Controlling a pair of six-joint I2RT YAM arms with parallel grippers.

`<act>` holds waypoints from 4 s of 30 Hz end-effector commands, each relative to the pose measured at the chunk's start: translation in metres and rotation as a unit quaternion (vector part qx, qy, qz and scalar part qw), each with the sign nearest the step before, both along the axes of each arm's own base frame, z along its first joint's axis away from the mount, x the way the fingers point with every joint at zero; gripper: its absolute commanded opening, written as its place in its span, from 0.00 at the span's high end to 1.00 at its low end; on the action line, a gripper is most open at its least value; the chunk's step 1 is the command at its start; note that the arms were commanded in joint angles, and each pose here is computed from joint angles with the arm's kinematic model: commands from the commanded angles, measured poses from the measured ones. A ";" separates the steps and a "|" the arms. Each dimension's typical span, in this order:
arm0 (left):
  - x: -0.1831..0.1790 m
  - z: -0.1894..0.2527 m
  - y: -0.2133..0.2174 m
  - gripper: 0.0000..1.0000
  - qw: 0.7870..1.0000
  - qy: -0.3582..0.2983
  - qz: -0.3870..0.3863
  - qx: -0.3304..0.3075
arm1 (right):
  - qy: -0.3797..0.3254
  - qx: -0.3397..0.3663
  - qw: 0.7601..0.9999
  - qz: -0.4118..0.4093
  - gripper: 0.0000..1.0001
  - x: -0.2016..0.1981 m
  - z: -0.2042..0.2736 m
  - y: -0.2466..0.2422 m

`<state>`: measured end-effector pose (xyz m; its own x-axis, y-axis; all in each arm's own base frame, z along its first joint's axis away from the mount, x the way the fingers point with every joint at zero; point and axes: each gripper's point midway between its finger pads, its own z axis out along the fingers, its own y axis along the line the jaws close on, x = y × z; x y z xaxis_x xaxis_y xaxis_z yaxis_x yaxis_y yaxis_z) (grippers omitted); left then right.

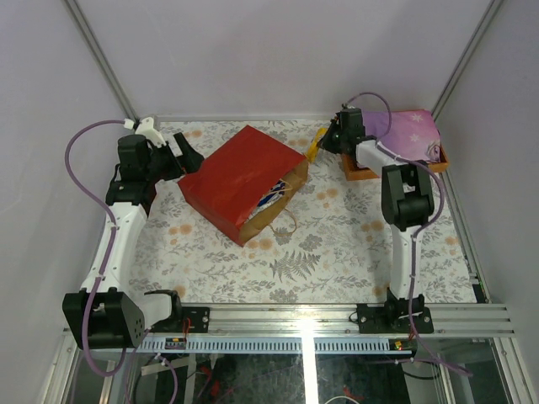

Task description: Take the snacks out of the paper bag

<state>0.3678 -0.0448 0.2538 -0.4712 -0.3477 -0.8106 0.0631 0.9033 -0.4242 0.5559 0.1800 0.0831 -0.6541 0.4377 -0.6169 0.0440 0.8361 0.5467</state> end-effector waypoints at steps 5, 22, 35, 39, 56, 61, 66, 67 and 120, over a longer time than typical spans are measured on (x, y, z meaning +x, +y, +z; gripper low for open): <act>-0.001 0.017 -0.005 0.00 0.999 -0.031 -0.017 -0.008 | 0.025 -0.035 0.986 0.161 1.00 0.027 0.012 0.002; -0.004 0.013 -0.009 0.00 0.999 -0.026 -0.023 -0.017 | -0.039 -0.162 0.980 0.106 0.37 0.033 0.053 0.000; -0.002 0.009 -0.005 0.00 1.000 -0.016 -0.019 -0.004 | 0.010 -0.194 0.974 0.116 0.59 0.057 -0.033 0.021; -0.001 0.008 -0.005 0.00 1.000 -0.015 -0.019 -0.004 | 0.003 -0.198 0.974 0.112 0.60 0.046 -0.038 0.015; 0.108 0.099 0.026 0.00 0.965 -0.224 0.102 -0.088 | -0.047 -0.083 0.992 0.081 0.39 0.009 0.041 -0.002; 0.139 0.046 0.071 0.00 0.958 -0.170 0.225 -0.057 | -0.069 -0.080 0.990 0.091 0.27 0.006 0.071 0.000; 0.137 0.042 0.074 0.00 0.958 -0.161 0.238 -0.003 | -0.056 -0.068 0.988 0.127 0.28 0.000 0.060 0.010; 0.138 0.045 0.075 0.00 0.956 -0.170 0.239 0.000 | -0.051 -0.055 0.988 0.133 0.29 -0.001 0.057 0.015; -0.003 0.057 -0.012 0.00 0.973 -0.155 0.077 -0.151 | -0.130 0.131 0.983 -0.017 0.29 -0.095 0.133 -0.006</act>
